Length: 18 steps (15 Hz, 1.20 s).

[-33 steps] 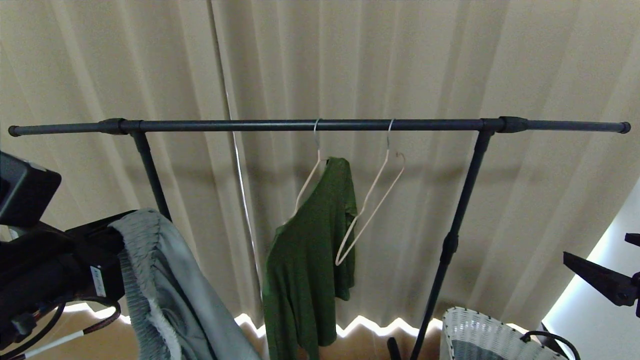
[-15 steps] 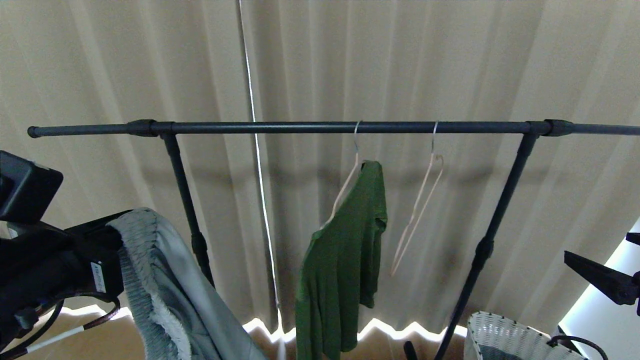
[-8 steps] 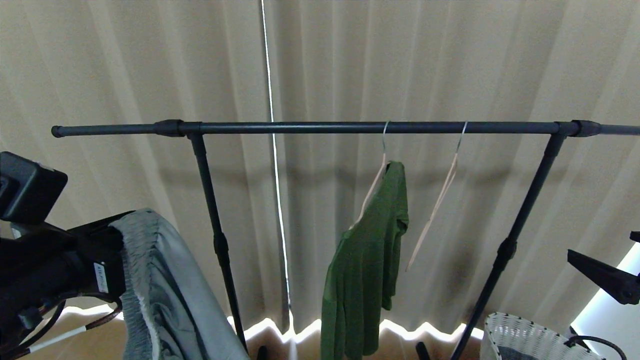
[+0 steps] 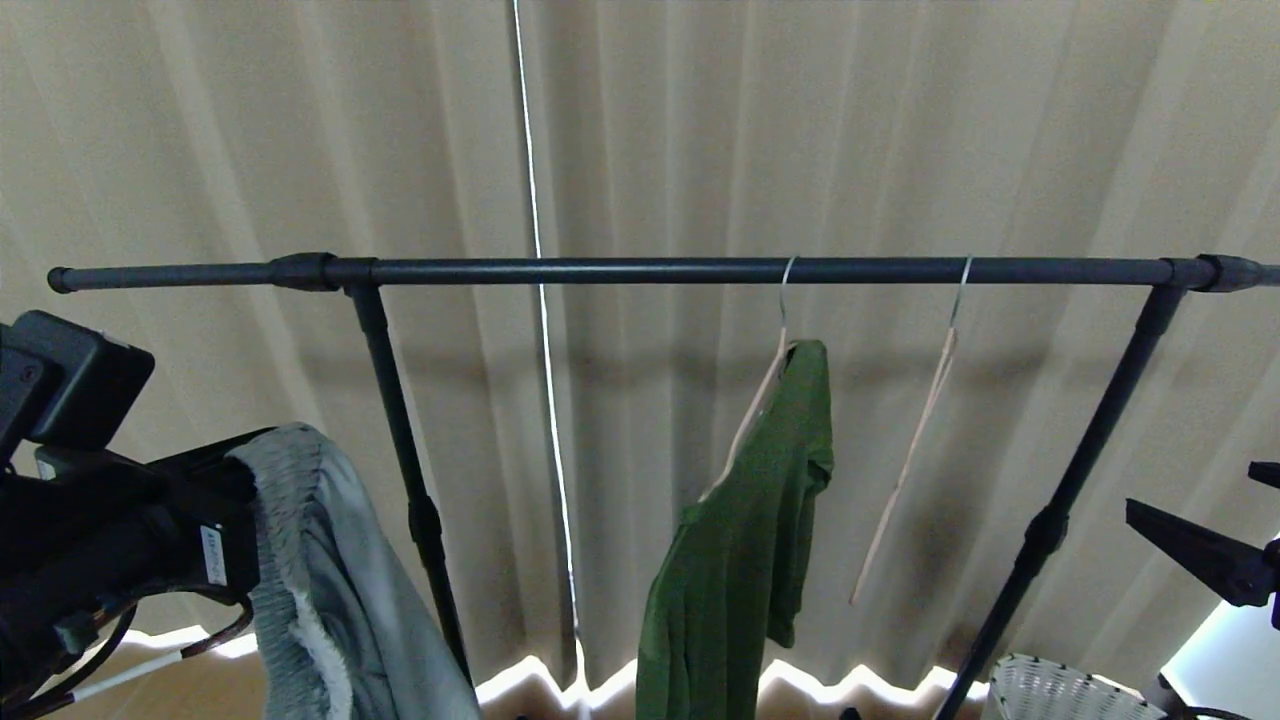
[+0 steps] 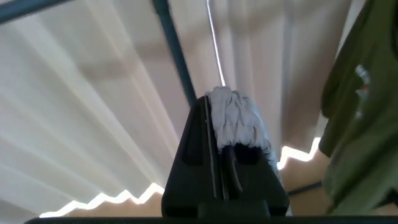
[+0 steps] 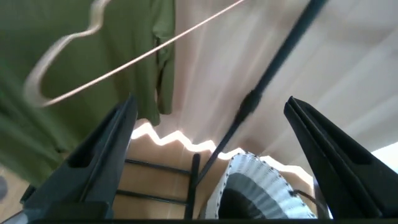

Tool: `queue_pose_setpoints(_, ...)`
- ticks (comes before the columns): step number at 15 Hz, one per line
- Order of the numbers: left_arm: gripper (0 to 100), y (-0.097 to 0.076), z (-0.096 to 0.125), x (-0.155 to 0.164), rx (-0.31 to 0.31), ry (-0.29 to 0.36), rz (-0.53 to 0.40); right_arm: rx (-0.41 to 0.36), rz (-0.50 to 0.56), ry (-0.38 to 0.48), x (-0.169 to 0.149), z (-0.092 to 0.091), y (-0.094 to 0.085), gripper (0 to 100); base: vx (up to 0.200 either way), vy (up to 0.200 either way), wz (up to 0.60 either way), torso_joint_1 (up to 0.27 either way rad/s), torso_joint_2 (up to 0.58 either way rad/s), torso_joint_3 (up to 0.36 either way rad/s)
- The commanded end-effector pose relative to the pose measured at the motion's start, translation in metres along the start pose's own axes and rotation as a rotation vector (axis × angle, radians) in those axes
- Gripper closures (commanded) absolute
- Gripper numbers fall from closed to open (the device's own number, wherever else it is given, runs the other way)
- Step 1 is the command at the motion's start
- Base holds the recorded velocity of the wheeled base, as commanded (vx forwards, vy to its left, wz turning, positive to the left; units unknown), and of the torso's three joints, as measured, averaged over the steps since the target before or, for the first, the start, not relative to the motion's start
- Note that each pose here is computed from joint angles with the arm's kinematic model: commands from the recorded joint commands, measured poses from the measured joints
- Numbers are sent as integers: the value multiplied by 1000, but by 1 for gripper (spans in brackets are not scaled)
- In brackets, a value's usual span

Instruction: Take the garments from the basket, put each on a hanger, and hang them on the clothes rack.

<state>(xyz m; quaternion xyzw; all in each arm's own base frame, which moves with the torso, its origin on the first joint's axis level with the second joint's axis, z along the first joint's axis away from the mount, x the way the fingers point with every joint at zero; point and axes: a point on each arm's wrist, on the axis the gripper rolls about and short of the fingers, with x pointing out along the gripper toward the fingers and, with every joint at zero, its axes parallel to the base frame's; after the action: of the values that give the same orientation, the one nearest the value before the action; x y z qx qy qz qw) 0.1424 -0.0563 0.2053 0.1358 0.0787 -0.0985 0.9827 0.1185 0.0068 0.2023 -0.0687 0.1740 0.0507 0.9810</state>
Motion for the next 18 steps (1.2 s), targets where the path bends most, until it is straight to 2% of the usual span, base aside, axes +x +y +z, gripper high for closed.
queue_pose_setpoints(1, 100, -1, -4, -1, 8, 8, -4, -4, 32, 15, 9, 5, 3, 0, 0, 0, 0, 0, 0, 0)
queue_pose_setpoints(5, 100, -2, -9, -1, 5, -20, 0, 58, 126, 37, 27, 21, 18, 0, 0, 0, 0, 0, 0, 0)
queue_pose_setpoints(8, 100, -2, -7, -1, 0, -30, 3, 10, 79, 65, 37, 22, 34, 0, 0, 0, 0, 0, 0, 0)
queue_pose_setpoints(10, 100, -2, -8, -1, 1, -29, 1, 6, 74, 76, 44, 24, 36, 0, 0, 0, 0, 0, 0, 0)
queue_pose_setpoints(12, 100, -2, -9, -2, 1, -31, -2, 31, 83, 33, 49, 35, 38, 0, 0, 0, 0, 0, 0, 0)
queue_pose_setpoints(14, 100, -2, -7, -3, -1, -41, -1, 71, 82, 34, 59, 39, 40, 0, 0, 0, 0, 0, 0, 0)
queue_pose_setpoints(15, 100, -2, -5, -2, -5, -58, 3, 93, 108, 58, 73, 39, 49, 0, 0, 0, 0, 0, 0, 0)
queue_pose_setpoints(18, 100, -2, -7, -4, -8, -64, 4, 116, 144, 54, 95, 43, 66, 0, 0, 0, 0, 0, 0, 0)
